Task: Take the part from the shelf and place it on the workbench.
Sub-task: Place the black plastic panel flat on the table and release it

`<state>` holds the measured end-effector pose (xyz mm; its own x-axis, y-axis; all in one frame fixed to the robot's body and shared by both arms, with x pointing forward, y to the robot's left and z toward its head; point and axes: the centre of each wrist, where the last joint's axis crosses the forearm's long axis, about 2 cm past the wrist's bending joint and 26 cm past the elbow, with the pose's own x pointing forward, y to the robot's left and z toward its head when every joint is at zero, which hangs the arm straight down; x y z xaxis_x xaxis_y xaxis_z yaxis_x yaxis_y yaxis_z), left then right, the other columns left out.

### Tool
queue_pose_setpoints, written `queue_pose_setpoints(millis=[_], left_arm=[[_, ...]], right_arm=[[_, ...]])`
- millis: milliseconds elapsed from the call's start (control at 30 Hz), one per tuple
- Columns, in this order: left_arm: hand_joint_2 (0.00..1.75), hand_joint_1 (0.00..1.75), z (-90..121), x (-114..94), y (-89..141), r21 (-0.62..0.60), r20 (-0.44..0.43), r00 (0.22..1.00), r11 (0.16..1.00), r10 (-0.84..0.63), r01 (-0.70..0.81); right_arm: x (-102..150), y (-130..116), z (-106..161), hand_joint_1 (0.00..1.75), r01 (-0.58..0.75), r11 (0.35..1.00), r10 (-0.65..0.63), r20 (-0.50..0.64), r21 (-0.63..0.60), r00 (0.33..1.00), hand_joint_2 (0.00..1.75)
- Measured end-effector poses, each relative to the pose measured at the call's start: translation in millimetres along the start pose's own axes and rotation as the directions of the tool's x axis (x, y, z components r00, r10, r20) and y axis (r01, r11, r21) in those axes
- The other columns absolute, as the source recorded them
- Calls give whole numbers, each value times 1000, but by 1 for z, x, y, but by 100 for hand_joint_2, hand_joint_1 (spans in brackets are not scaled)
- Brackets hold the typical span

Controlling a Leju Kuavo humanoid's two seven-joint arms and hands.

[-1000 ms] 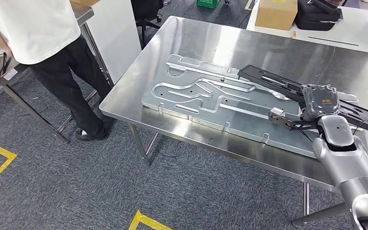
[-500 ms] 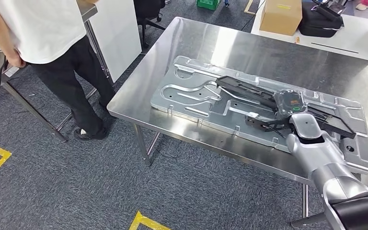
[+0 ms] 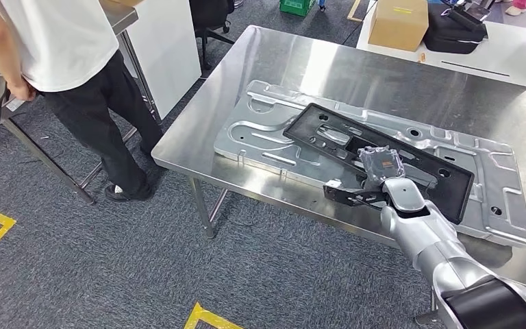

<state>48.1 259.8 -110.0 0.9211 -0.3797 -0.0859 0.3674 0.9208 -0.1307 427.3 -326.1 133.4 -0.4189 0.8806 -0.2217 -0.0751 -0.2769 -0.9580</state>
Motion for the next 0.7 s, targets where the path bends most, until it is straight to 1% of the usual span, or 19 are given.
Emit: queue_pose_setpoints(millis=[300, 467, 700], left_arm=[[175, 0, 0, -1, 0, 9, -5, 1000, 1000, 21, -21], [175, 0, 0, -1, 0, 13, -1, 1000, 1000, 24, -24], [175, 0, 0, -2, -1, 18, -11, 1000, 999, 29, -29]], right_arm=[[-1, 7, 4, 0, 22, 1000, -22, -40, 9, 999, 0], [-5, 11, 7, 0, 9, 1000, -10, -83, -10, 997, 0], [-7, 12, 10, 0, -16, 999, 10, -115, -47, 993, 0]])
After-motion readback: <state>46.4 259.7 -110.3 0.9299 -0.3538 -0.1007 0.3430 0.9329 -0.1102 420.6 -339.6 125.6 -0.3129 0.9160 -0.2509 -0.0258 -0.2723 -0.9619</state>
